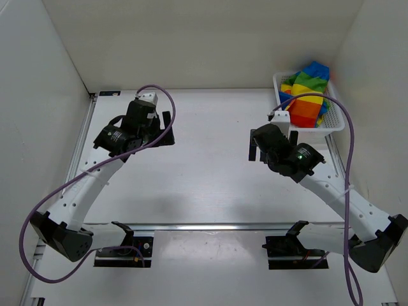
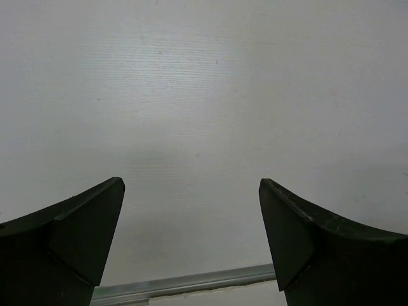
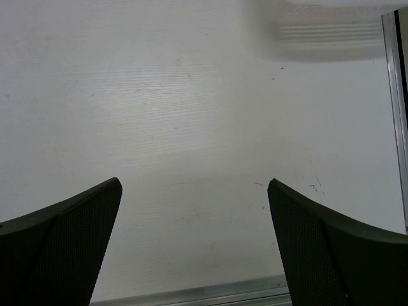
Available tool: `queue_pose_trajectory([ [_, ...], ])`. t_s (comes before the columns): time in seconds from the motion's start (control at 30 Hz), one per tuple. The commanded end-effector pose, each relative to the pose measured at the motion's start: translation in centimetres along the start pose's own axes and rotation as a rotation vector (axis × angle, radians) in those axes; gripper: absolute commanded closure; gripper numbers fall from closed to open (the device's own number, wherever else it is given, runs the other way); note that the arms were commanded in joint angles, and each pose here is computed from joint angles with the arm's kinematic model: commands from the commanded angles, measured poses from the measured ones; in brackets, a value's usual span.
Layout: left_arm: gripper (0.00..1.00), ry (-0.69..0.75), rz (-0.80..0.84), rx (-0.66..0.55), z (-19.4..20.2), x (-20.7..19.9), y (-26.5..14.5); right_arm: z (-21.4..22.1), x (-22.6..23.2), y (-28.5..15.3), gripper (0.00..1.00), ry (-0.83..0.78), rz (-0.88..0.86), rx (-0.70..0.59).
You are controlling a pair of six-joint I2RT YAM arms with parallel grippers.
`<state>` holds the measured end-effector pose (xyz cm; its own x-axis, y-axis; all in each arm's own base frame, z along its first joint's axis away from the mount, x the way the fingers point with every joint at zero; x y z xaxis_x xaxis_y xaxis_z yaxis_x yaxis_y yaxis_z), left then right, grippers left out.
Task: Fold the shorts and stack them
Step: Grab the shorts from the pile
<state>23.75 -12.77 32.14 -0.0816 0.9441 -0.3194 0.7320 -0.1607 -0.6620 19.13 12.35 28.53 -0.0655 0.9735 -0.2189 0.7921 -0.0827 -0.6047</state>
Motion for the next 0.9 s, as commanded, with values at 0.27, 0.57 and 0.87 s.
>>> queue_pose_trajectory([
  [0.27,0.01,0.047,0.127,-0.032,0.9,-1.5,-1.7,0.3,-0.7,-0.2,0.00,0.032,0.037,-0.010],
  [0.57,0.01,0.055,0.048,-0.109,1.4,-1.2,-2.0,-6.9,-8.9,4.3,0.07,0.227,0.116,-0.040],
  [0.87,0.01,0.078,0.019,-0.011,2.0,-2.6,1.1,-13.9,-17.0,17.9,0.01,0.473,-0.002,0.041],
])
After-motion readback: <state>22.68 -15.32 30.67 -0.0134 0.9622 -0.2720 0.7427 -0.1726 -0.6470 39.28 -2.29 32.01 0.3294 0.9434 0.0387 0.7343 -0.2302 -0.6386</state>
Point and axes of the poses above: each gripper's point midway between its finger pads, its own y axis out along the fingers, its own x axis along the line the jaws close on, z = x × y, the point moved 8 cm from there along -y, back along the fingers, and after that the axes turned 11 degrees about -y, right-handed, at the moved point
